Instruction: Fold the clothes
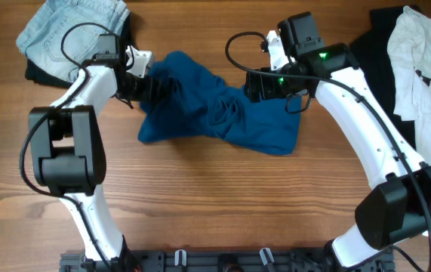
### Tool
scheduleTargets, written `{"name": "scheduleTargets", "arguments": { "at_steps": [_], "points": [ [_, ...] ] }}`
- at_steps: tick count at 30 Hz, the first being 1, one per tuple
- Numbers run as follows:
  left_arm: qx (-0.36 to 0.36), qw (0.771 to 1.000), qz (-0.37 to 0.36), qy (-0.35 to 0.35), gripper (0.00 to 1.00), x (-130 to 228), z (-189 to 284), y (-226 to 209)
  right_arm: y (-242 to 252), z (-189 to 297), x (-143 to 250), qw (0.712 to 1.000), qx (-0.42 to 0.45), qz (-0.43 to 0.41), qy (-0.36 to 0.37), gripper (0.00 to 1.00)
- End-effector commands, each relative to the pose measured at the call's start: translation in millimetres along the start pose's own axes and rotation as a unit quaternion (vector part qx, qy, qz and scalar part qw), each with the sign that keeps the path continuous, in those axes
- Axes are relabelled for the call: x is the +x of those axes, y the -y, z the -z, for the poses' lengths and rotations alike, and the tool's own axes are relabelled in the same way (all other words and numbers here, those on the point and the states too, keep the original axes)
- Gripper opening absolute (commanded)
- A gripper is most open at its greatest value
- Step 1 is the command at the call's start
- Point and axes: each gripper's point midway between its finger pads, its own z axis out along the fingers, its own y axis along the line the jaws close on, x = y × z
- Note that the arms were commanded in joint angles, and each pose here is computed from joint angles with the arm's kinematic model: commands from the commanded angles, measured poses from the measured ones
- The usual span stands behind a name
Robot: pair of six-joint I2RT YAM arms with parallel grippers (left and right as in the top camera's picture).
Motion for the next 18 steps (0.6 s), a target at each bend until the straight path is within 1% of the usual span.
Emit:
{"name": "scheduleTargets", "arguments": {
  "at_steps": [1, 3, 6, 8, 11, 14, 15, 16, 17, 18],
  "points": [
    [0.020, 0.997, 0.046, -0.058, 0.04, 35, -30, 2, 4, 3, -2, 1.000, 0.009, -0.001, 0.004, 0.91],
    [0.036, 0.996, 0.056, -0.065, 0.04, 38, -29, 8, 4, 3, -2, 1.000, 0.009, -0.001, 0.004, 0.91],
    [0.033, 0.990, 0.103, -0.086, 0.04, 49, -21, 3, 4, 3, -2, 1.000, 0.009, -0.001, 0.004, 0.90],
    [0.030, 0.986, 0.136, -0.091, 0.04, 53, -1, -3, 4, 3, -2, 1.000, 0.009, -0.001, 0.004, 0.88],
    [0.024, 0.986, 0.150, -0.071, 0.04, 47, 42, -7, 5, 1, -1, 1.000, 0.009, -0.002, 0.003, 0.83],
    [0.011, 0.989, 0.146, -0.017, 0.04, 32, 103, -2, 6, -9, 6, 1.000, 0.007, -0.008, -0.007, 0.72],
    [0.006, 0.990, 0.140, -0.001, 0.04, 29, 119, 2, 5, -13, 8, 1.000, 0.001, -0.008, -0.009, 0.64],
    [0.003, 0.991, 0.134, 0.013, 0.04, 26, 132, 7, 4, -18, 9, 1.000, -0.006, -0.008, -0.012, 0.56],
    [0.001, 0.992, 0.127, 0.027, 0.04, 23, 147, 13, 1, -23, 11, 1.000, -0.018, -0.006, -0.013, 0.40],
    [-0.003, 0.992, 0.121, 0.035, 0.04, 24, 159, 19, 0, -31, 13, 1.000, -0.026, -0.007, -0.015, 0.28]
  ]
}}
